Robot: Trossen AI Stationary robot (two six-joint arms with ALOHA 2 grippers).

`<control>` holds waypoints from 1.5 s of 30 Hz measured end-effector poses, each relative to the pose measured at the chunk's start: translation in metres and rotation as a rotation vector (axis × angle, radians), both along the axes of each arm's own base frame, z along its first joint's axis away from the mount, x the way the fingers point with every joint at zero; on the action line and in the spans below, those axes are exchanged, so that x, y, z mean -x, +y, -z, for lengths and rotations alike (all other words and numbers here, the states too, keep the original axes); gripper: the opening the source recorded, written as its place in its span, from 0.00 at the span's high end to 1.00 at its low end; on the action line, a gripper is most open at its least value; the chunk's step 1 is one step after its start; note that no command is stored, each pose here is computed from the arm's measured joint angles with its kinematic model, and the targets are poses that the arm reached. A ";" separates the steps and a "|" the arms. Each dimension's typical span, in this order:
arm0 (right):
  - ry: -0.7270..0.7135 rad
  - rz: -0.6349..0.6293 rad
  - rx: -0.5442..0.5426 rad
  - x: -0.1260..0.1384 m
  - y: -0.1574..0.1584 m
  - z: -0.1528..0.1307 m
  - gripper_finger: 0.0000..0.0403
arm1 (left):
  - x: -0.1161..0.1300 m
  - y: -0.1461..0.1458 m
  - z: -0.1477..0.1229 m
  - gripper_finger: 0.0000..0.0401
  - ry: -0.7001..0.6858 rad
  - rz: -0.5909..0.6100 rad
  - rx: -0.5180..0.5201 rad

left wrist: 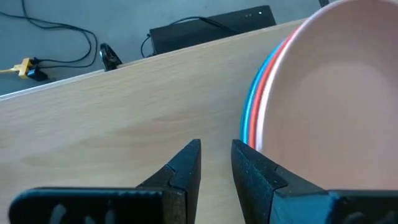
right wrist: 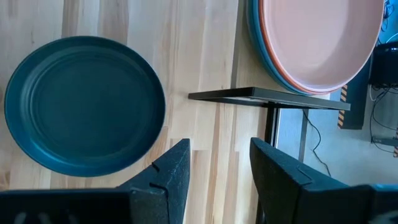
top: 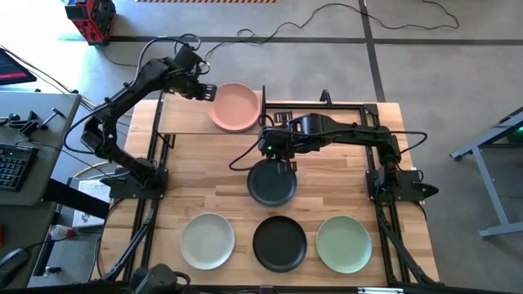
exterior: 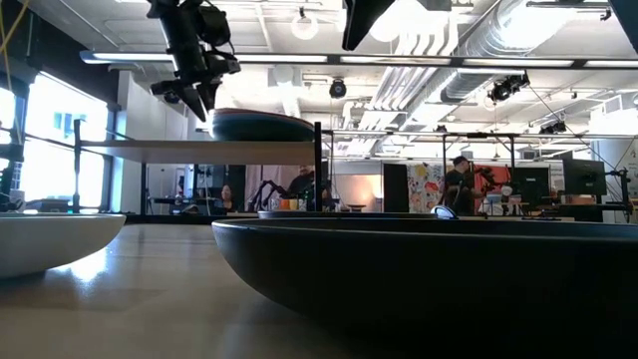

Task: Place and stack plates onto a shelf
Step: Stack the peach plate on top of the orange plate on the shelf, then put the dark blue plate on the shelf

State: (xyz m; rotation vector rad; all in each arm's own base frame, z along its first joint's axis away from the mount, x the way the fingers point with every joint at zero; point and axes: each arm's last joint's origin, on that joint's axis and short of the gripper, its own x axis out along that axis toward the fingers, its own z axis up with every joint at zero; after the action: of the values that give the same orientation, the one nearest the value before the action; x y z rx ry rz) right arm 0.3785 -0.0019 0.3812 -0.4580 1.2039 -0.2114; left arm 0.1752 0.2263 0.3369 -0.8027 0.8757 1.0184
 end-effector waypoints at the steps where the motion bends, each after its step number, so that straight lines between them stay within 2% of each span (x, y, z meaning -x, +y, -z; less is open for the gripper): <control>1: 0.000 0.000 0.000 0.000 0.000 0.000 0.64 | -0.001 0.000 0.000 0.81 0.001 0.004 0.001; 15: -0.003 0.000 0.000 0.000 0.000 0.000 0.64 | -0.006 -0.001 0.001 0.81 -0.017 -0.006 -0.001; 28: -0.014 0.000 0.000 -0.001 0.000 0.000 0.64 | -0.015 0.004 0.013 0.81 0.018 0.030 0.029; 39: -0.017 0.007 -0.003 -0.001 0.000 0.000 0.64 | 0.006 -0.001 -0.005 0.81 -0.009 0.010 -0.027; 45: -0.016 0.005 -0.007 -0.001 0.000 0.000 0.64 | 0.016 -0.017 -0.023 0.81 -0.154 0.093 0.014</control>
State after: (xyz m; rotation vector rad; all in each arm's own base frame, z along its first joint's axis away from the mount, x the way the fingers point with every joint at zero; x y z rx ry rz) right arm 0.3797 -0.0018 0.3816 -0.4462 1.1902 -0.2146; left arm 0.1591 0.2089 0.3597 -0.8330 0.7816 0.8580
